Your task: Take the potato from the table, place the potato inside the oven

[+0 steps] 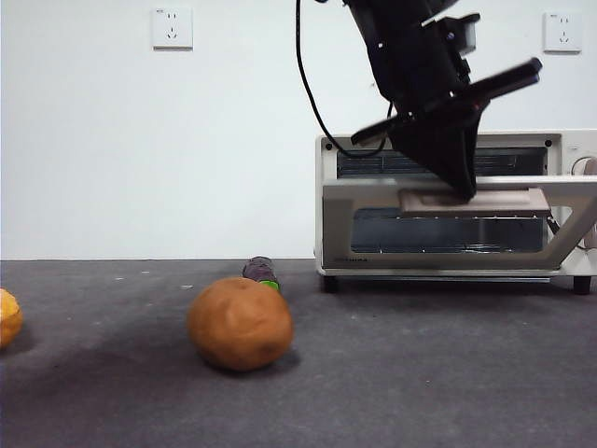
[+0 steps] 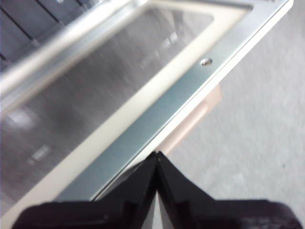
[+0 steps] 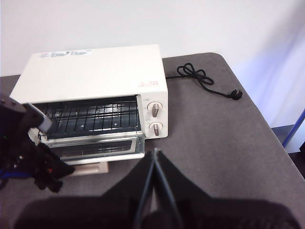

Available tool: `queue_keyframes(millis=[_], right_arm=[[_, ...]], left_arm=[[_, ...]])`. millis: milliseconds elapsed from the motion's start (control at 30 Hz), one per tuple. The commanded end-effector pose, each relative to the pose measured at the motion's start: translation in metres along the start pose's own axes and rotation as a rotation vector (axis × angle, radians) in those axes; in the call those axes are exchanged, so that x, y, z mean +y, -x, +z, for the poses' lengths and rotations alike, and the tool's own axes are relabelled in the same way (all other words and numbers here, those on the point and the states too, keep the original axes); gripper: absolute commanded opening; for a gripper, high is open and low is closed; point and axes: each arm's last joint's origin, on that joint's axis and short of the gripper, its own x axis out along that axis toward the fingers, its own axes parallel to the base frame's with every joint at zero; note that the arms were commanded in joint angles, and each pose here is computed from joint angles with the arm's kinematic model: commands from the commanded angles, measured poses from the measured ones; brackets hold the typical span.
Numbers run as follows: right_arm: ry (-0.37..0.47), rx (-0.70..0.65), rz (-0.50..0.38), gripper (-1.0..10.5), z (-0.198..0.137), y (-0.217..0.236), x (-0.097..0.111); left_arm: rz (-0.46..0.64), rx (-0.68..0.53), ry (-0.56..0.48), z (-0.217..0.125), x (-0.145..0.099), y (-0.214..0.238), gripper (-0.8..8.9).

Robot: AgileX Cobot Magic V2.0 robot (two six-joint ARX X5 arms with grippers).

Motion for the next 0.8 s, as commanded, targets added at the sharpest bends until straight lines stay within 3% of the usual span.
queue_keyframes(millis=[33, 800], right_arm=[[0.006, -0.008, -0.002, 0.0, 0.000, 0.001, 0.000], [0.030, -0.009, -0.003, 0.0, 0.000, 0.001, 0.000]], left_arm=[[0.057, 0.047, 0.026, -0.010, 0.011, -0.026, -0.06], [0.046, 0.149, -0.001, -0.040, -0.015, -0.053, -0.06]])
